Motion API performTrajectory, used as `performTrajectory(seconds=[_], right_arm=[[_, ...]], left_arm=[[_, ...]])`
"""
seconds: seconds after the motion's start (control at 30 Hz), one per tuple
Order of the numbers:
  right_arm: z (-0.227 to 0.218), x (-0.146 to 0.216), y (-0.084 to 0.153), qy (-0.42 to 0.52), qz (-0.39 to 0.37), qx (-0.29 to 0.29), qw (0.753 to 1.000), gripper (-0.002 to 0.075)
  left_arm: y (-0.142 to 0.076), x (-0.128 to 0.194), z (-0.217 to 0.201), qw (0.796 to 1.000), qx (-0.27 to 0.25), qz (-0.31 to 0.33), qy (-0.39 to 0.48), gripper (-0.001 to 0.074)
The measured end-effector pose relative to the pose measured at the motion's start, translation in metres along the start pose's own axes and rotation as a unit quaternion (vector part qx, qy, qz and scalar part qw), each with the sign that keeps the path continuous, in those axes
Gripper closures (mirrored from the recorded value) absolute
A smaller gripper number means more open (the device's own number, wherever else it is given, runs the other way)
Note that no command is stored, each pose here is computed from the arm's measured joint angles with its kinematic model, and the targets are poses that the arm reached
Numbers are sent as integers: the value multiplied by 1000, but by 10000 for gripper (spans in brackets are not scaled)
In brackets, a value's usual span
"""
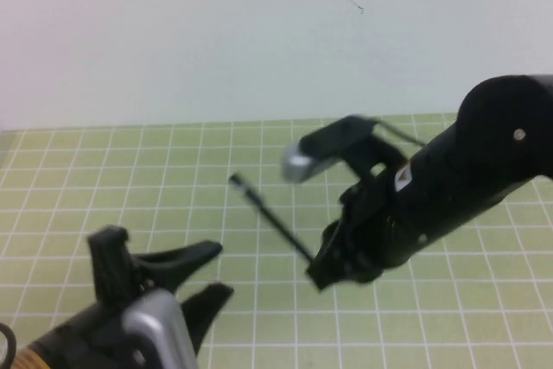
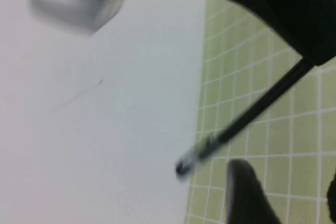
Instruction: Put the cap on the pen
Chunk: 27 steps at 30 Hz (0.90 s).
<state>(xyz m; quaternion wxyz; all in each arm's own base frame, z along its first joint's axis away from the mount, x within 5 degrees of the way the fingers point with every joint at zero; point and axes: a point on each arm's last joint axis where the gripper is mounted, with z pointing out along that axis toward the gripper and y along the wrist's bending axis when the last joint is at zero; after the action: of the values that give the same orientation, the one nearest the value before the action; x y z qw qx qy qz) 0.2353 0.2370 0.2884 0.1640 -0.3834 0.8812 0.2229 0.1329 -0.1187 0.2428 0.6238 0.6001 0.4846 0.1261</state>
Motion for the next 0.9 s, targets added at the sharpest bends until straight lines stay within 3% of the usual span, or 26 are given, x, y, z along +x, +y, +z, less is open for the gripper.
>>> performTrajectory(seconds=[0.13,0.27,0.37,0.5,0.57,0.77,0.9], right_arm=[[-3,-5,-38,-36,89,71,993,652],[10,-5,-84,-52,174,103,978,652],[32,3,-107,-19,251,98,963,652],[59,15,-121,40,274,106,955,652],[65,17,-123,45,285,107,951,652],[78,20,-131,51,303,121,944,643],[77,19,-132,43,299,125,945,542]], left_arm=[[13,10,-1,989,-75,-114,53,733],[27,17,-1,965,-102,-210,120,735],[39,17,1,934,-116,-301,156,735],[55,15,1,874,-131,-419,211,735],[59,15,1,855,-130,-441,238,735],[60,16,2,854,-135,-440,242,735],[60,14,3,854,-131,-444,236,735]])
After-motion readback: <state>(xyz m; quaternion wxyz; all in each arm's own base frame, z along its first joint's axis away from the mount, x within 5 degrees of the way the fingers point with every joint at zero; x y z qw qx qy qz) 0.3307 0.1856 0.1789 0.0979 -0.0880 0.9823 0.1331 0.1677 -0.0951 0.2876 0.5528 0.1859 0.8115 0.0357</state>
